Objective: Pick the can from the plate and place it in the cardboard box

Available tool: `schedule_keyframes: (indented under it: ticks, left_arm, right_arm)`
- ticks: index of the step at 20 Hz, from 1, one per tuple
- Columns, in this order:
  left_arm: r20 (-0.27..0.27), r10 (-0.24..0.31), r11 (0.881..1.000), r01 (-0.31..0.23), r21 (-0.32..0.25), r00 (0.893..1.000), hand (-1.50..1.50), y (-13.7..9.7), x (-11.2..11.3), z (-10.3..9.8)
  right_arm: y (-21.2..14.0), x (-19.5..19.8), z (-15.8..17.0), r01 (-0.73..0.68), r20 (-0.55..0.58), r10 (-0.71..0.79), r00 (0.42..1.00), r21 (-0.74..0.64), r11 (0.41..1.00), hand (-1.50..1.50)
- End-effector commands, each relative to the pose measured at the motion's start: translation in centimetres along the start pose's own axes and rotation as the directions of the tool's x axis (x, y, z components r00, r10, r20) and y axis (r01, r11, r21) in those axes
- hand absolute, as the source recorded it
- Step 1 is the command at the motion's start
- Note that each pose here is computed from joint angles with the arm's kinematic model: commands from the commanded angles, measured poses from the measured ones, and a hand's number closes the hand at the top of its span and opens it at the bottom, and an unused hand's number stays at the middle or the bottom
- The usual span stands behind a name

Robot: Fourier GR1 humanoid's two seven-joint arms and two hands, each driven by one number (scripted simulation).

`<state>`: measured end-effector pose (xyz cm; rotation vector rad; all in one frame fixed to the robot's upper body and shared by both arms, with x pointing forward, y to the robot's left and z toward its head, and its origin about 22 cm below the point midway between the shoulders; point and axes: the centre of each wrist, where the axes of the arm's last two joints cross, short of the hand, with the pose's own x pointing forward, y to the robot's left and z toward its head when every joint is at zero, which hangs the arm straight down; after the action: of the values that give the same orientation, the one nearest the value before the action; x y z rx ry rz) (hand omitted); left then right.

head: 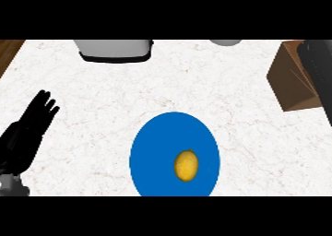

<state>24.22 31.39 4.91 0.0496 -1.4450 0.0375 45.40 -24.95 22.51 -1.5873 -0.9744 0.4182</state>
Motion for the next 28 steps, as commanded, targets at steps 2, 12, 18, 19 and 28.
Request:
schedule_keyframes:
  ticks: [2, 12, 18, 19, 28]
  left_arm:
    - [0.02, 0.009, 1.0, -0.009, 0.001, 1.0, 0.0, -0.1, 0.0, -1.2]
    - [0.0, -0.01, 1.0, 0.01, -0.01, 1.0, 0.0, 1.0, 0.8, -0.6]
    - [-0.003, -0.007, 1.0, 0.007, -0.003, 1.0, 0.0, 1.3, -0.5, -0.6]
    - [-0.009, -0.002, 1.0, 0.002, -0.003, 1.0, 0.0, 2.1, -0.5, 0.3]
    - [-0.016, 0.012, 1.0, -0.012, -0.003, 1.0, 0.0, 1.0, -0.8, 0.7]
  right_arm:
    - [2.2, -3.2, -1.9, 0.021, -0.004, -0.021, 1.0, 0.031, 0.999, 1.5]
    - [8.9, -9.4, -1.5, 0.082, -0.2, -0.036, 0.979, 0.225, 0.971, 1.5]
    - [10.0, -12.1, -1.9, 0.173, -0.147, -0.136, 0.98, 0.283, 0.943, -1.5]
    - [11.5, -11.9, -0.4, 0.197, -0.13, -0.166, 0.978, 0.282, 0.939, -1.5]
    - [9.7, -12.8, -0.8, 0.579, -0.18, -0.592, 0.786, -0.124, 0.806, -1.5]
